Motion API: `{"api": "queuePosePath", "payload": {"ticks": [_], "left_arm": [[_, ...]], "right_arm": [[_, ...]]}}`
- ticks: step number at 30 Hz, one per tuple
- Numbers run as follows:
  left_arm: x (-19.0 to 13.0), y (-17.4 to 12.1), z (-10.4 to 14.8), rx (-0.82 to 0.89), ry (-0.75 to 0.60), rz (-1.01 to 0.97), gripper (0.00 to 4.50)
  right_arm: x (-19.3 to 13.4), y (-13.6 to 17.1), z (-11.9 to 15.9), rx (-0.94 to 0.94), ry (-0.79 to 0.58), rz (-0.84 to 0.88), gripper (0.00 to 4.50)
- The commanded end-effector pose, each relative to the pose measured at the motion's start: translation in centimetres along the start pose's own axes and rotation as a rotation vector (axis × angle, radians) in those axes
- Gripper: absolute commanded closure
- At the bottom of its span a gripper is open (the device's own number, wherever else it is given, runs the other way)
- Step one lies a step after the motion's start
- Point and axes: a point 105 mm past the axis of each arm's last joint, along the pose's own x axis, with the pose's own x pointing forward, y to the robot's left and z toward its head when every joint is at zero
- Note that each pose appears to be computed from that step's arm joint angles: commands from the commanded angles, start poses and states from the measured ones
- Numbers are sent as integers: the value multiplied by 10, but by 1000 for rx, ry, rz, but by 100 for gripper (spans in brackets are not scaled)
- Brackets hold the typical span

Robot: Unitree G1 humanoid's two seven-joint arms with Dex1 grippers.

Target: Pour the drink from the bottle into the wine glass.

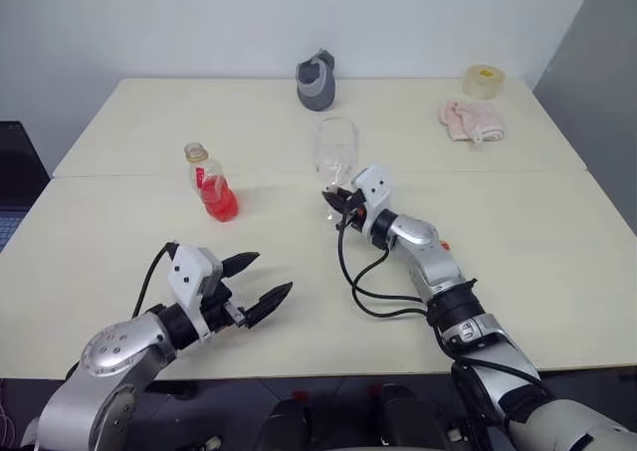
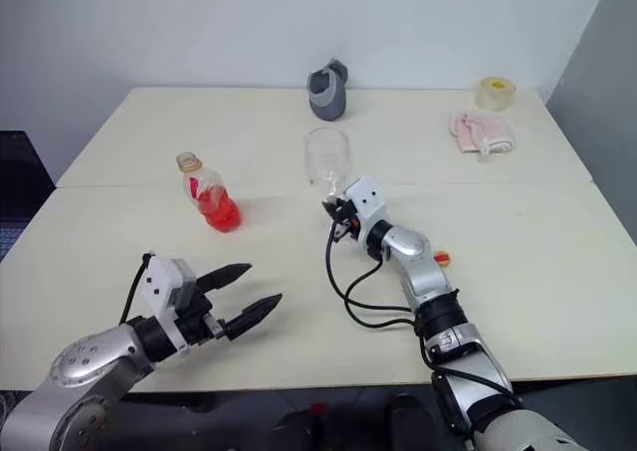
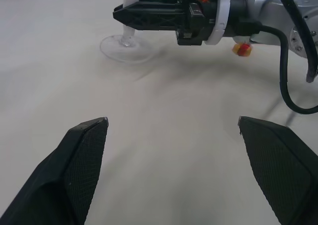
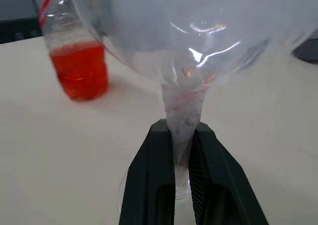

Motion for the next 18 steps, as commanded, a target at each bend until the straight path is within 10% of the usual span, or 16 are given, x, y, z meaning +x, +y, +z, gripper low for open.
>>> {"api": "queuePosePath", "payload": {"ticks": [1, 13, 18], "left_arm": [[-11, 6, 12, 59, -39, 79, 0], [-8, 8, 9, 65, -61, 119, 0], [-3, 9, 9, 67, -64, 105, 0]], "right_arm": [[4, 4, 8, -33, -13, 46, 439], [4, 1, -7, -72, 38, 49, 439], [1, 0, -7, -61, 26, 48, 278]]}}
